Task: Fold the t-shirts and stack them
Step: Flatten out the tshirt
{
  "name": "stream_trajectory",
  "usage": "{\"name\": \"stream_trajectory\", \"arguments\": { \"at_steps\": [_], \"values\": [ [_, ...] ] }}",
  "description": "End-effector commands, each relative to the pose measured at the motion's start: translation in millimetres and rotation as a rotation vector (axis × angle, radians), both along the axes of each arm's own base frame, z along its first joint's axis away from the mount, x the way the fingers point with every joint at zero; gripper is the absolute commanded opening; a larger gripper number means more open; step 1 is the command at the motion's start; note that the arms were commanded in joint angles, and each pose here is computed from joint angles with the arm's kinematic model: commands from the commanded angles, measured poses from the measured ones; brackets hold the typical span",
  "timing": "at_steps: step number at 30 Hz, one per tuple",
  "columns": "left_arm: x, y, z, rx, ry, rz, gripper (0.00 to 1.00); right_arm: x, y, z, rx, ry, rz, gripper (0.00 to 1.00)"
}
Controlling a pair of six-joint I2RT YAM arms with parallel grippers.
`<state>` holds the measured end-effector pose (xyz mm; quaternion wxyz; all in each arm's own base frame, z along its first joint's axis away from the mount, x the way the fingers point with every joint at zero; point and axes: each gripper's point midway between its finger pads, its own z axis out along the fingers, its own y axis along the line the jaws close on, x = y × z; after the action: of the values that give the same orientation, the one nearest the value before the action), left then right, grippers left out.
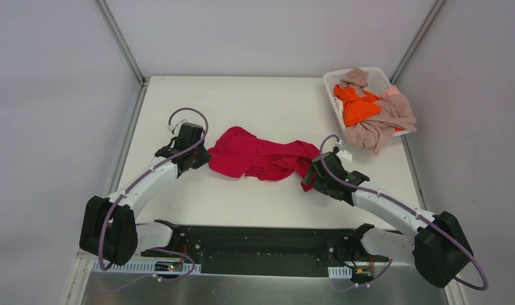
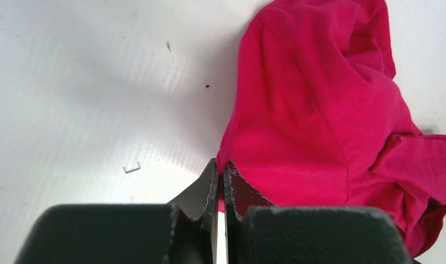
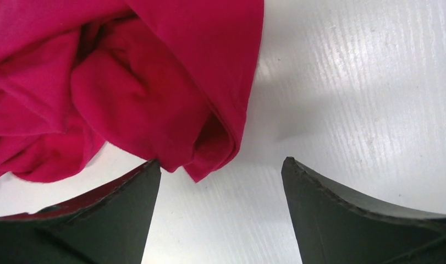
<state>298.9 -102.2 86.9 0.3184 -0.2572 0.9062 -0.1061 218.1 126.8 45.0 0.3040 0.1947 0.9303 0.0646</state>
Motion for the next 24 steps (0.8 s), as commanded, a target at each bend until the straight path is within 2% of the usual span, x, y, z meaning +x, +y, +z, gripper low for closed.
{"name": "stream_trajectory", "arguments": {
  "at_steps": [1, 8, 12, 17, 19, 24],
  "values": [
    [-14.6, 25.9, 8.8, 0.087, -0.021, 0.072, 0.0, -4.2, 10.2, 27.4, 0.099, -0.039, 0.031, 0.84],
    [-23.1, 32.0, 22.5, 0.096, -0.061, 0.068, 0.0, 4.0, -5.3, 45.6, 0.073, -0.156, 0.006, 0.82],
    [-23.9, 29.8, 23.1, 0.089, -0.06, 0.052, 0.0, 15.9, 10.9, 46.7, 0.081, -0.165, 0.079, 0.79],
    [-23.5, 29.2, 22.7, 0.091, -0.055, 0.047, 0.0, 38.6, 5.4, 36.6, -0.046, -0.134, 0.036, 0.76],
    [-23.9, 29.4, 22.1, 0.095, -0.054, 0.042, 0.0, 47.9, -2.4, 29.1, -0.105, -0.118, -0.012, 0.72],
    [-24.7, 31.3, 22.5, 0.104, -0.056, 0.042, 0.0, 58.9, -15.9, 9.1, -0.194, -0.087, -0.099, 0.55]
  ]
}}
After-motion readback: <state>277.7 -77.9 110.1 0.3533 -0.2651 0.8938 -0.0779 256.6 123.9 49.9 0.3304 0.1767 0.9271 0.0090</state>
